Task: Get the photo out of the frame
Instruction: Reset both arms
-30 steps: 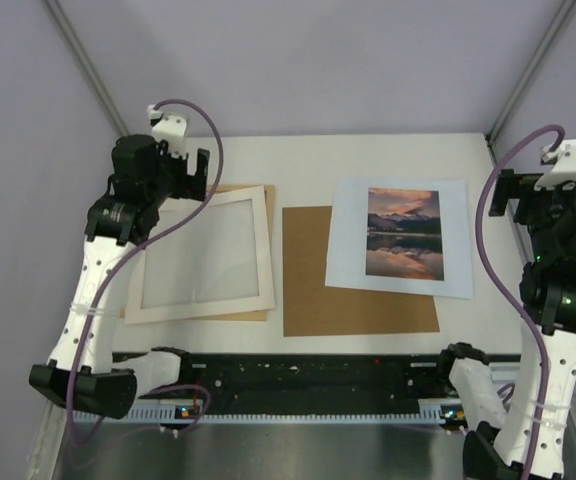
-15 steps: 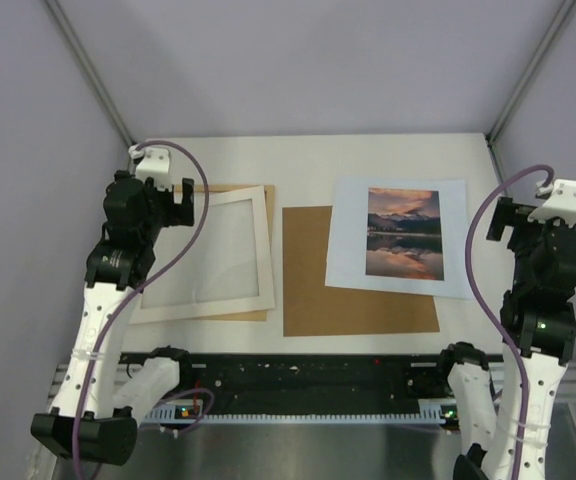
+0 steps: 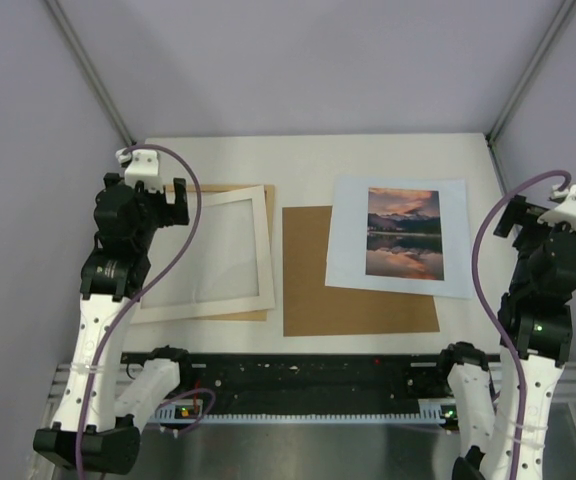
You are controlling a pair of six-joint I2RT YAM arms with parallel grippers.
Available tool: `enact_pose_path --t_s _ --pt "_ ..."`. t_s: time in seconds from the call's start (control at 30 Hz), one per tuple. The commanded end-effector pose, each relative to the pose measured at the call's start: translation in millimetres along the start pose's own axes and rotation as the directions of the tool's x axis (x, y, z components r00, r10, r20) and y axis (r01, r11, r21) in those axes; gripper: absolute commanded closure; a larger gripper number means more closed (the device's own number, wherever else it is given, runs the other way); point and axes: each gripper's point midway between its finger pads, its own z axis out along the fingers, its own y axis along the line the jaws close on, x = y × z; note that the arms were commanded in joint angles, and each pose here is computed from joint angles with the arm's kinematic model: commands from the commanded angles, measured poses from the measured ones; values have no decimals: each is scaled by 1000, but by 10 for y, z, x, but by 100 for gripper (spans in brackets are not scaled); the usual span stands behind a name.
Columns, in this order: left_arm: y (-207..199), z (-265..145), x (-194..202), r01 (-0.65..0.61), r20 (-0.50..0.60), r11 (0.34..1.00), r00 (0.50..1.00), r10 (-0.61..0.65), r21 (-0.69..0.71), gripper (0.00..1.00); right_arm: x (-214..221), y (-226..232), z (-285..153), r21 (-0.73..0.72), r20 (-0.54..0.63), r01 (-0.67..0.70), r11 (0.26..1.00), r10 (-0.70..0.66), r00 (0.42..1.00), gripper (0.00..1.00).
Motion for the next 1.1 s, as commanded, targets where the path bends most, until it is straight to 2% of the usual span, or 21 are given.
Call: enact_pose_path --t_s 0.0,1.07 --pt "12 -25 -175 26 70 1000 997 -26 2 1 -234 -81 1 36 64 -21 999 19 998 1" --pt "-57 12 -145 36 50 999 998 -38 38 1 -425 -11 -23 -18 73 -21 1000 22 997 4"
